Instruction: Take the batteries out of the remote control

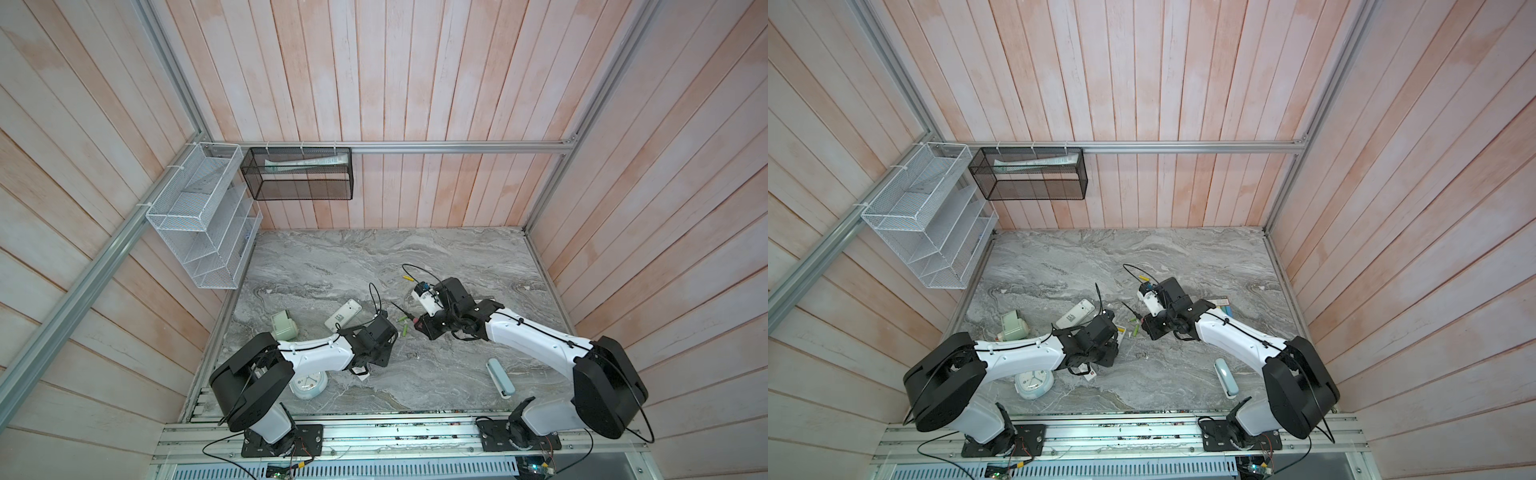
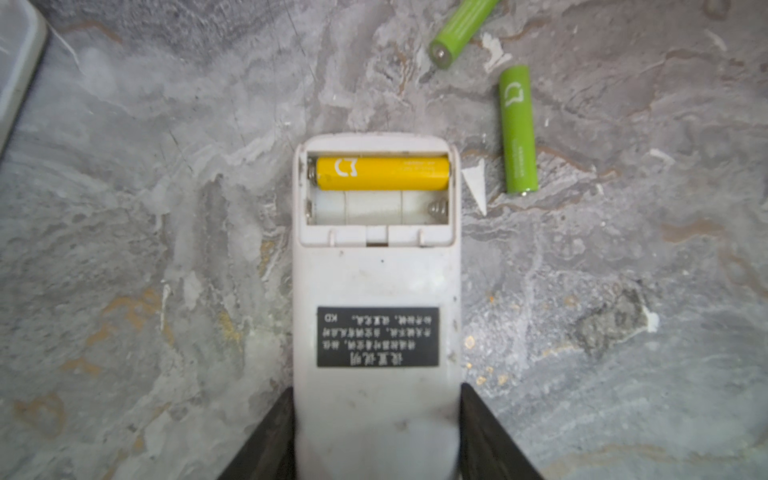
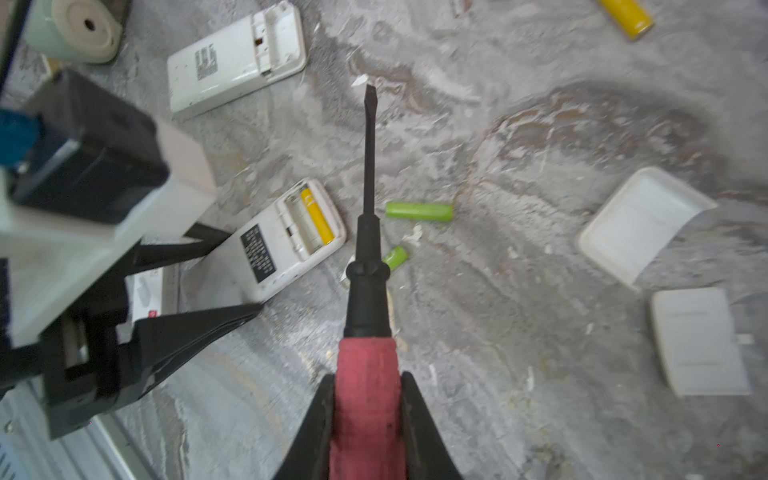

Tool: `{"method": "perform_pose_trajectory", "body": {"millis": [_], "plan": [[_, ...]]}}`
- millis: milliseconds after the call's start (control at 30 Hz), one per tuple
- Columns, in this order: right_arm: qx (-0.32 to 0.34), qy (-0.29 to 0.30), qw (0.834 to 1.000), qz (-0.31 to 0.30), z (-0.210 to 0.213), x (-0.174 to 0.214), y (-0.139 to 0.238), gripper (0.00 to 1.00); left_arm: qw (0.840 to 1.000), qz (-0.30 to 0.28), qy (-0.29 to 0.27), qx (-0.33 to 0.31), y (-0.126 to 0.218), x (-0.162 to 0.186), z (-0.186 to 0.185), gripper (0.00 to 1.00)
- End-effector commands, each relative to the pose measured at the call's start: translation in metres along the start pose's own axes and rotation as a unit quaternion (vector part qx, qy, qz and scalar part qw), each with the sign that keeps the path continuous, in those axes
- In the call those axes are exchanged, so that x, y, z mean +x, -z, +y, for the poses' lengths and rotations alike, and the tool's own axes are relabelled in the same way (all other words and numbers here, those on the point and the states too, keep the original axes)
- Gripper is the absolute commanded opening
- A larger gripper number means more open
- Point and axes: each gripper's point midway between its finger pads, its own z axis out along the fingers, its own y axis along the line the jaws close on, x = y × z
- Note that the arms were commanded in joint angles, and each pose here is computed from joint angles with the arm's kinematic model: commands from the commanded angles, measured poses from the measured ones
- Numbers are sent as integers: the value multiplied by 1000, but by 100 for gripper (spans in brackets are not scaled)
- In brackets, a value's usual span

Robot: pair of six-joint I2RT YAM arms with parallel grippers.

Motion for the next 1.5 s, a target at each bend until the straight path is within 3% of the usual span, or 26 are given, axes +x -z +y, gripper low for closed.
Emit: {"method": "perform_pose_trajectory", "body": {"millis": [0,333,867,1467], "plan": [[-24,-20,999,35,21,22,5,0,990,133,-12,-39,-19,76,24,58],[0,-13,994,112,36,57,3,0,990,129,-13,-51,-20,76,23,58],[93,-5,986,141,26,53,2,0,991,124,-16,-56,-17,72,21,58],[132,15,979,154,45,61,-38,0,991,122,-18,-51,-17,70,17,57]]}}
